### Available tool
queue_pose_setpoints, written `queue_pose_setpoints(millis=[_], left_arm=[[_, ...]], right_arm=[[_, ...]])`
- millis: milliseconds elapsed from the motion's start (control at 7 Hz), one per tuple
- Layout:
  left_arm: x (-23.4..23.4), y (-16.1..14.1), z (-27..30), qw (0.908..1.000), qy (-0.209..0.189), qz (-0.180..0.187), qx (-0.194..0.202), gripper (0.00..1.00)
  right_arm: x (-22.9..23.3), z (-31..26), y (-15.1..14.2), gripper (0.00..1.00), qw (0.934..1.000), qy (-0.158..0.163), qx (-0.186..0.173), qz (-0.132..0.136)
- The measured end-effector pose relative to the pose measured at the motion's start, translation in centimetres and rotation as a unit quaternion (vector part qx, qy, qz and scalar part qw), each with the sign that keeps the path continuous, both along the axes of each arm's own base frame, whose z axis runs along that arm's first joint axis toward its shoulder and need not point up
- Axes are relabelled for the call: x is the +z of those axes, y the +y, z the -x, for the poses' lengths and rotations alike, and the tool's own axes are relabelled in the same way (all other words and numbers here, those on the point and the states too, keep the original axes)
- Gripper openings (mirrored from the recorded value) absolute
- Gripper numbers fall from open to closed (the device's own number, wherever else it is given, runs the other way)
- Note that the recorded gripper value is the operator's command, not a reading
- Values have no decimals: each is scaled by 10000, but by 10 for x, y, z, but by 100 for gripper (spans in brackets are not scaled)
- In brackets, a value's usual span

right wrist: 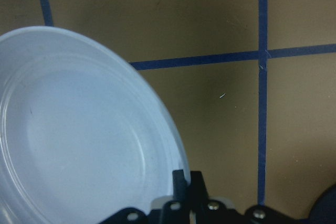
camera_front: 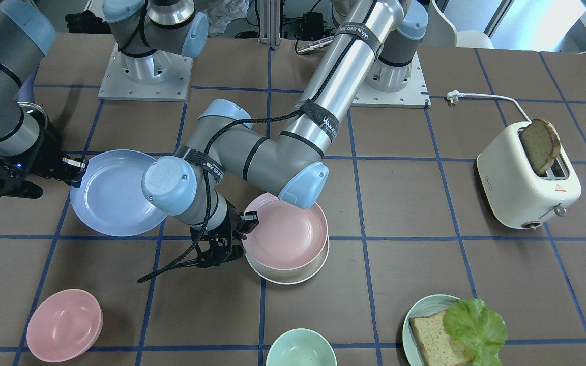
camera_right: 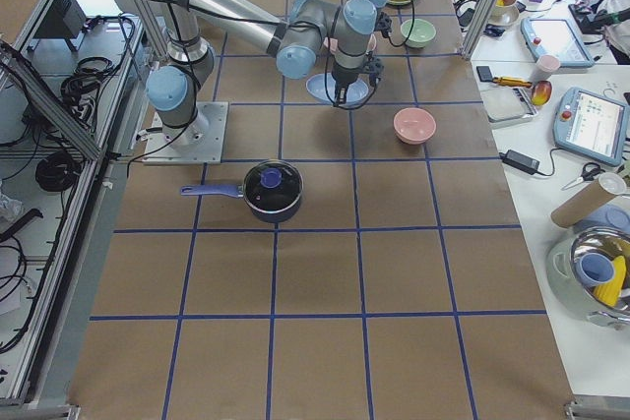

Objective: Stack three plates with pink and blue
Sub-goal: 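Lower the pink plate onto the cream plate and open the left gripper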

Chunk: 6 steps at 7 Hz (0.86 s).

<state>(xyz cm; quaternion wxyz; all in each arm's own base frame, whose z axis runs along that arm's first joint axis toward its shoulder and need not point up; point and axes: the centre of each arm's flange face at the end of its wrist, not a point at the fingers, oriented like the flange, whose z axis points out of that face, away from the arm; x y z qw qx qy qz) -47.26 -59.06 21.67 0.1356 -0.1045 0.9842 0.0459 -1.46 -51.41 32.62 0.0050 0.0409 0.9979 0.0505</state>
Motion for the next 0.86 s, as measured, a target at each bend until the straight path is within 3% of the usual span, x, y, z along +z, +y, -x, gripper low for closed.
queue_pose_setpoints(millis=[857], left_arm=[[-3, -19, 0, 9999, 114, 24, 47, 0]], right_arm=[[-1, -12, -2, 0, 9999, 53, -109, 2]])
